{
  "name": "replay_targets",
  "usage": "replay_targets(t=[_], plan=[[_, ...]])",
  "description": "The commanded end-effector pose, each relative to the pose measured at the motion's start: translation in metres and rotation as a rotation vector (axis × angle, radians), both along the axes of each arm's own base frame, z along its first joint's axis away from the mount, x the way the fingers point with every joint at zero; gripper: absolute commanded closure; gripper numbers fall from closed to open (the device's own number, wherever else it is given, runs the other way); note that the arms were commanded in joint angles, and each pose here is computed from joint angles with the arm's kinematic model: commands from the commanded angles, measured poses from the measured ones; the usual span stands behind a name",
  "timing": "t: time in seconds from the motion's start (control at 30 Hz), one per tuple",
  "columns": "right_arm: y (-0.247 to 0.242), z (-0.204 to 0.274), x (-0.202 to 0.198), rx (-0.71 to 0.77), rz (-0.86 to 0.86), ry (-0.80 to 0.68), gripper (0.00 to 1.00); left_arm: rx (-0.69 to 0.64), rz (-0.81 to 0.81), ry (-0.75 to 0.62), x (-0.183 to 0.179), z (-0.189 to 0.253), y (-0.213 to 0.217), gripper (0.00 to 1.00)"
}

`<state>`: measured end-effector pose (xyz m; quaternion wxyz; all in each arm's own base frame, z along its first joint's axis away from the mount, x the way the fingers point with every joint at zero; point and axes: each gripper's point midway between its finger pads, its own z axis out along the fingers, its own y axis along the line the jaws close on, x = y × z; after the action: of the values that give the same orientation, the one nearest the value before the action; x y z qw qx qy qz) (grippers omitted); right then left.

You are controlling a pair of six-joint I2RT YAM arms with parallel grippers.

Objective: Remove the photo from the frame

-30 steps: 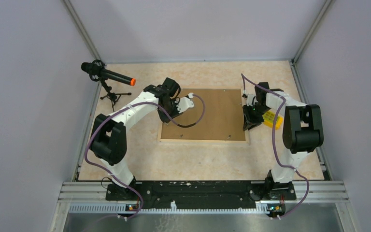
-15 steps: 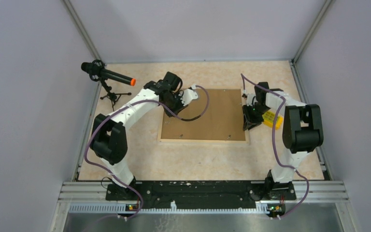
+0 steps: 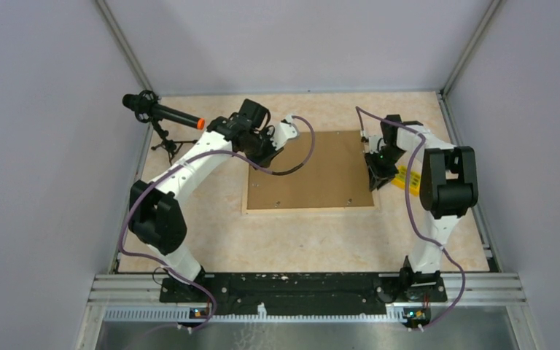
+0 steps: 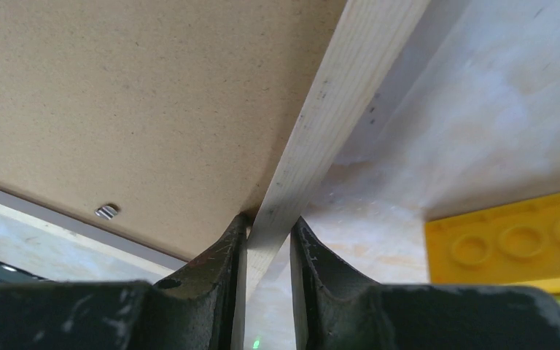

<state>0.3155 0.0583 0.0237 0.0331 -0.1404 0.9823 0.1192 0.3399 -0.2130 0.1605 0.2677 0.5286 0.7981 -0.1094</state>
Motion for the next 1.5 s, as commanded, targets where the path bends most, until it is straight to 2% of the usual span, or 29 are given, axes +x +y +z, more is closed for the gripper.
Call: replay_targets(t=[0.0, 0.2, 0.47, 0.6, 0.77, 0.87, 0.97, 1.07, 1.2, 1.27, 1.47], plan=[[-0.027, -0.006, 0.05, -0.125, 0.261, -0.163, 1.0, -0.072, 0.032, -0.024, -0.004, 0.026, 0.002, 1.0], [-0.032, -0.008, 0.045, -0.141, 0.547, -0.172, 1.0, -0.093, 0.044, -0.023, -0.007, 0.032, 0.002, 1.0], [-0.016, -0.001, 0.059, -0.133, 0.782, -0.237, 1.0, -0.097, 0.044, -0.034, -0.016, 0.037, 0.008, 1.0], [-0.012, 0.008, 0.099, -0.177, 0.889, -0.317, 1.0, -0.096, 0.023, -0.034, -0.021, 0.037, 0.009, 1.0], [0.001, 0.03, 0.178, -0.268, 0.948, -0.461, 1.0, -0.094, 0.016, -0.022, -0.023, 0.034, 0.008, 1.0], [0.016, 0.048, 0.231, -0.338, 0.906, -0.569, 0.93, -0.099, 0.019, -0.011, -0.024, 0.033, 0.007, 1.0], [0.031, 0.077, 0.278, -0.383, 0.8, -0.693, 0.77, -0.106, 0.02, -0.007, -0.024, 0.033, 0.006, 1.0], [0.035, 0.11, 0.3, -0.404, 0.682, -0.785, 0.63, -0.101, 0.02, -0.01, -0.024, 0.032, 0.007, 1.0], [0.047, 0.125, 0.273, -0.282, 0.577, -0.777, 0.47, -0.104, 0.002, -0.017, -0.022, 0.029, 0.005, 1.0], [0.052, 0.149, 0.253, -0.204, 0.497, -0.795, 0.39, -0.105, -0.011, -0.01, -0.022, 0.026, 0.003, 1.0], [0.053, 0.161, 0.184, 0.033, 0.215, -0.628, 0.35, -0.095, -0.055, -0.024, -0.018, 0.02, 0.001, 1.0]])
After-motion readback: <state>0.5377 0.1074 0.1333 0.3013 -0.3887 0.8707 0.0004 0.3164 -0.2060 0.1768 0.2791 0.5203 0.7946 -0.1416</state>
